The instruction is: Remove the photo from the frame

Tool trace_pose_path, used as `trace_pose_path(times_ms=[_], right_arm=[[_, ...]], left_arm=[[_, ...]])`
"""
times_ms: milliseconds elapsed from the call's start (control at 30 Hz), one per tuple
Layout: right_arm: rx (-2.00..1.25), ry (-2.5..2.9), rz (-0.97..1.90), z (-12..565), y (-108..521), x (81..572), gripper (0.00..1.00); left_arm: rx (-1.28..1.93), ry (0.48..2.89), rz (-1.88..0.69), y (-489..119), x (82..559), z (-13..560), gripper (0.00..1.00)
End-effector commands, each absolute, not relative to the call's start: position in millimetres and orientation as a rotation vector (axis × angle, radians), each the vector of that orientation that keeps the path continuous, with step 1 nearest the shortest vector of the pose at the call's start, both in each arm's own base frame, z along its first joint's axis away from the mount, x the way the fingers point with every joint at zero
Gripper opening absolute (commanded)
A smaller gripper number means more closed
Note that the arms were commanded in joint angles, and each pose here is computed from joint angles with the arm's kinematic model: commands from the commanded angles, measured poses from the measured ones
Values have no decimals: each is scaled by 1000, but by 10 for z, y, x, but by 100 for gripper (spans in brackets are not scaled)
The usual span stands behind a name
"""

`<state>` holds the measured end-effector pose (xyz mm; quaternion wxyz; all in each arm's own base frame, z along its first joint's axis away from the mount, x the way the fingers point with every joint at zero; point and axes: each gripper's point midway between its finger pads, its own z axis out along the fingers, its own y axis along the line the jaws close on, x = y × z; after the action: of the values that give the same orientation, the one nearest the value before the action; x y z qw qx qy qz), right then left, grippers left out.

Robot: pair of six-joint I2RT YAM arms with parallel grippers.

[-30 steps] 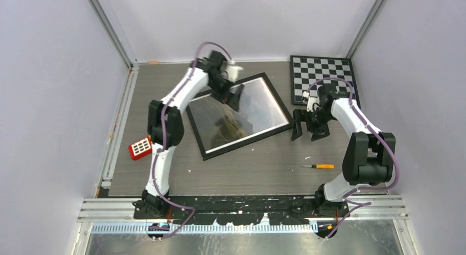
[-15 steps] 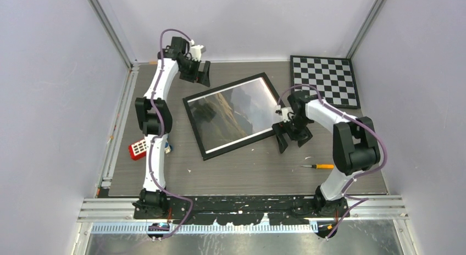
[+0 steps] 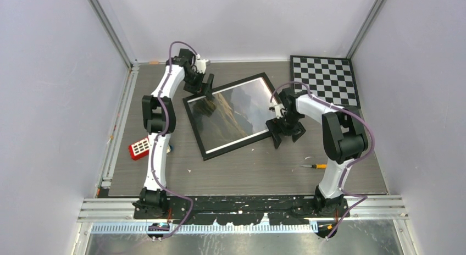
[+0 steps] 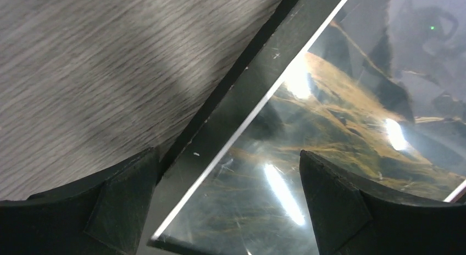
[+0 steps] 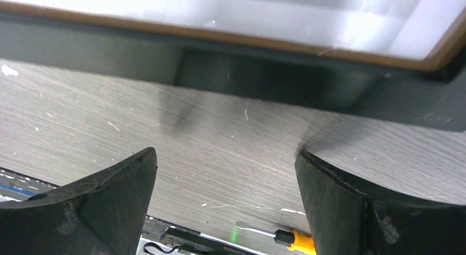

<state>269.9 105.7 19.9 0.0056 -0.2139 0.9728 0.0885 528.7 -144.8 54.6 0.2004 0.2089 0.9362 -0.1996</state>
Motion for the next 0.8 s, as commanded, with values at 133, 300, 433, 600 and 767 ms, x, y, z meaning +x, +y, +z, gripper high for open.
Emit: trace_pose_path(times_ms=[133,300,433,600,767], right_arm=[[-634,2979,274,51,1202,3147,100],[-653,2954,286,74,1282,3357,100],[-677,2933,278,76,1311,3517,99],[-699,2894,277,98,1376,3762,100],[-697,2867,338,140,1520,3986,100]], left_arm=[[680,2642,-660,-1433,4909,586,100],[710,2664,-778,-1418,4570,670,100],[724,2669,-841,-1407,4254,708,100],[730,2659,-894,-1406,3815,717,99],[722,2682,-923,-1383,3479,705,98]])
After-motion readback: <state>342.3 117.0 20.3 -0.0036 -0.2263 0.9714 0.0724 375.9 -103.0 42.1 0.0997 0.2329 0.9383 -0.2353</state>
